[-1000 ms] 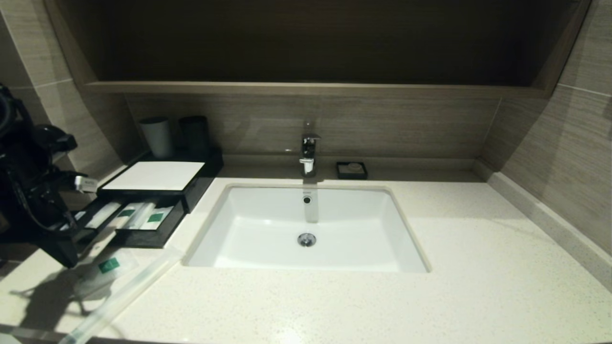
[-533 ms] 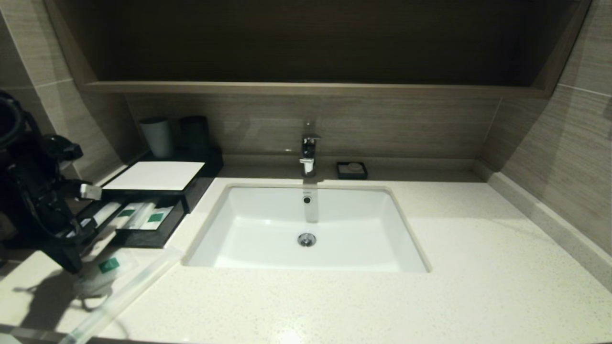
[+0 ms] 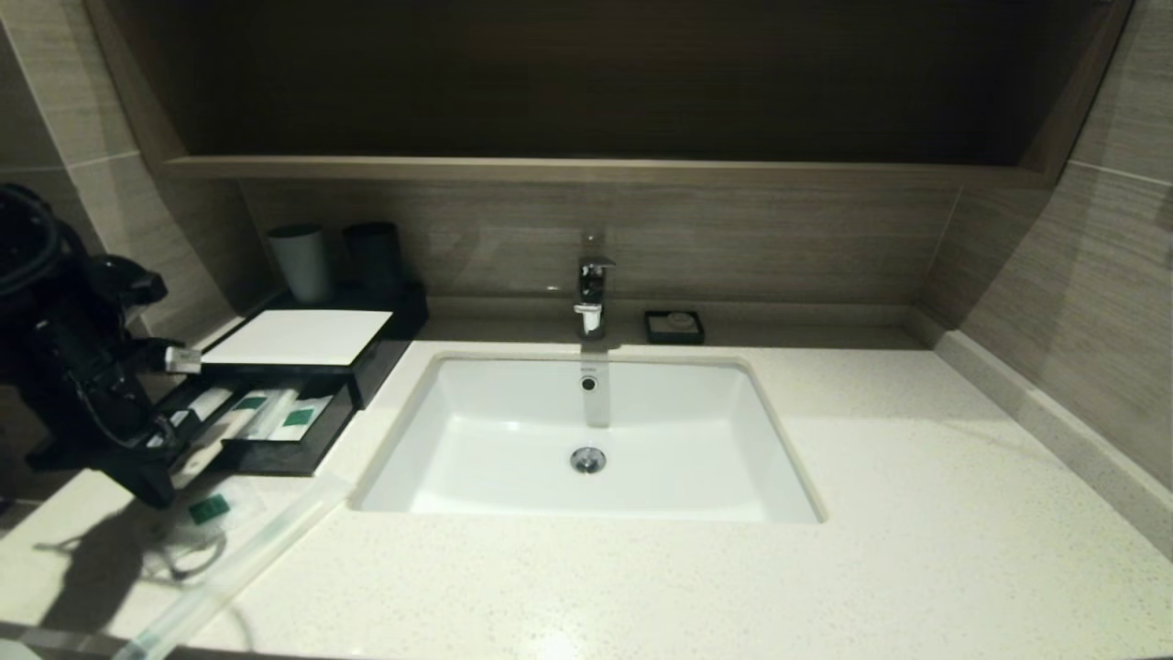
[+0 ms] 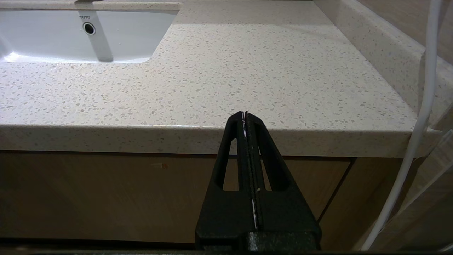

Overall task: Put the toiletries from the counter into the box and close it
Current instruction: Place the bathroom toiletry into the drawer

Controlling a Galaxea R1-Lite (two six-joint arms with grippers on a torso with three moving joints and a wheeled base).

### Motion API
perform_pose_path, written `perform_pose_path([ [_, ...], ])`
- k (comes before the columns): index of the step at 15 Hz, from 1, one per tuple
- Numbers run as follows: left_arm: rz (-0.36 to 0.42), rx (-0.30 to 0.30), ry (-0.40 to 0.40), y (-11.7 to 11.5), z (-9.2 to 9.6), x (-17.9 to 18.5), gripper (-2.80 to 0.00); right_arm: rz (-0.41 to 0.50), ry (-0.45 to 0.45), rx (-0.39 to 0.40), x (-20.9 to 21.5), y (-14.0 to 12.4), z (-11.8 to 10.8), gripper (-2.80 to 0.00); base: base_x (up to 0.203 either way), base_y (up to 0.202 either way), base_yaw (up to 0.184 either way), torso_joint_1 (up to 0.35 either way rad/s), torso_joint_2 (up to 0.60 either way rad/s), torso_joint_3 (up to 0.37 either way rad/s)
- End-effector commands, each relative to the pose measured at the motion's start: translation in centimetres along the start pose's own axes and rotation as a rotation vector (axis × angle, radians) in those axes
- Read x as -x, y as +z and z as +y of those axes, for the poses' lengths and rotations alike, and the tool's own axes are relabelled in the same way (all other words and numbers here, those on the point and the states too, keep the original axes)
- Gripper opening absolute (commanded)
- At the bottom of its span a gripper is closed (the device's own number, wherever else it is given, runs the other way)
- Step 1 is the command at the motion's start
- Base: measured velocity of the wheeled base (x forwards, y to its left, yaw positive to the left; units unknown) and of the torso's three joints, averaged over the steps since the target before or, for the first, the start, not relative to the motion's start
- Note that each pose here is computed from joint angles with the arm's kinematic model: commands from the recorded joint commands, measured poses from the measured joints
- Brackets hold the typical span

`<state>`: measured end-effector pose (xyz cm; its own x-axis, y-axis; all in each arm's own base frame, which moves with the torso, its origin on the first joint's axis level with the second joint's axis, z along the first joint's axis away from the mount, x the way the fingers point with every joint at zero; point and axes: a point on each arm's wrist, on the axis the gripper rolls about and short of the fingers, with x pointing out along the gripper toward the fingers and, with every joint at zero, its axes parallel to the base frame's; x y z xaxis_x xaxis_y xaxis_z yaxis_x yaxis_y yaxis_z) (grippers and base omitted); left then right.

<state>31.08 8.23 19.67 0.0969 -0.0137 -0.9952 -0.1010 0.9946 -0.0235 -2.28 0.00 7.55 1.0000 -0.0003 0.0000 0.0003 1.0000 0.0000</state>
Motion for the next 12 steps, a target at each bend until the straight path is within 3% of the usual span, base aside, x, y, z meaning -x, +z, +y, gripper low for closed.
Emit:
perform_pose_path([
  [1,0.004,-0.001,-0.002,0.2,0.0,-0.2,-2.80,0.000,0.000,0.000,0.0,0.0,0.0,-2.80,0.000,0.000,0.000,0.000,0.00,0.000],
  [12,-0.096,0.026,0.009,1.6,0.0,0.6,-2.80,0.000,0.000,0.000,0.0,0.0,0.0,-2.80,0.000,0.000,0.000,0.000,0.00,0.000],
])
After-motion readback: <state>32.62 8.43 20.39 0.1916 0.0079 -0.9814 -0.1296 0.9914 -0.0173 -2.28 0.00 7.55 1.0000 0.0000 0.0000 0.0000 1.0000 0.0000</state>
